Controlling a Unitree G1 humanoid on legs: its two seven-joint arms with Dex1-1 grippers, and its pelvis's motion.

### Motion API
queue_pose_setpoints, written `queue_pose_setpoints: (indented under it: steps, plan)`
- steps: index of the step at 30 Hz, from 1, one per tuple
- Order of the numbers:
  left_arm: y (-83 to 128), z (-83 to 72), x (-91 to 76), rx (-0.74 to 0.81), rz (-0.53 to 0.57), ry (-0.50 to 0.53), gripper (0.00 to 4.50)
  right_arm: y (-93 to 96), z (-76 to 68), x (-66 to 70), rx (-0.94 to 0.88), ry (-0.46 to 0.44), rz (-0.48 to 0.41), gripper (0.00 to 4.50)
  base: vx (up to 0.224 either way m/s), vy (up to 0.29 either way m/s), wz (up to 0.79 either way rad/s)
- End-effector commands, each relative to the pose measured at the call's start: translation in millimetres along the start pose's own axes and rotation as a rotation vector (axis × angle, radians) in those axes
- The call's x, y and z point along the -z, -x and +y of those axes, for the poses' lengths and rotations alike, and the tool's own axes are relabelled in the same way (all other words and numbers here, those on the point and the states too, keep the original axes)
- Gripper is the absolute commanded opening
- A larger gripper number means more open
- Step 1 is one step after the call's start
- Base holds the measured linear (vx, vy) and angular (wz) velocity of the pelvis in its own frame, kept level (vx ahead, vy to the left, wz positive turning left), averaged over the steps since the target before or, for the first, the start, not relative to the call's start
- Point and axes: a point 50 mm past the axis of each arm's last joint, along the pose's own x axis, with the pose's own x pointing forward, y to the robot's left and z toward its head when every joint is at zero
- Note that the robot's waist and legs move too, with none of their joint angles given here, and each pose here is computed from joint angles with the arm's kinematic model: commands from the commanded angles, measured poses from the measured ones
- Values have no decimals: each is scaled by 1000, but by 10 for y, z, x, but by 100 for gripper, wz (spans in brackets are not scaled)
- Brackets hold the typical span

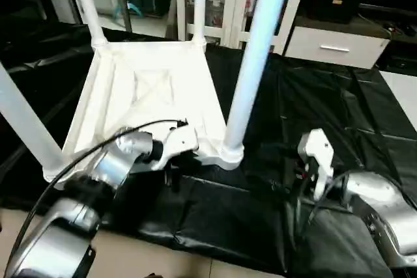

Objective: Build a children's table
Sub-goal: Rotate leg to tighten

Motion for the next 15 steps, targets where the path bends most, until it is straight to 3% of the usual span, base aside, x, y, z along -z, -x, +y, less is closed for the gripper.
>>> queue_pose_setpoints:
  steps: [1,10,15]
  plan:
    - [-110,-163,56,50,-43,38,1,-10,-48,-23,25,15,-1,450,0,0,0]
    - [-122,-327,26,118,-60,44,1,-192,-42,-38,-88,3,24,450,0,0,0]
    - [-115,-457,28,234,-32,18,1,-265,-62,12,-194,75,125,450,0,0,0]
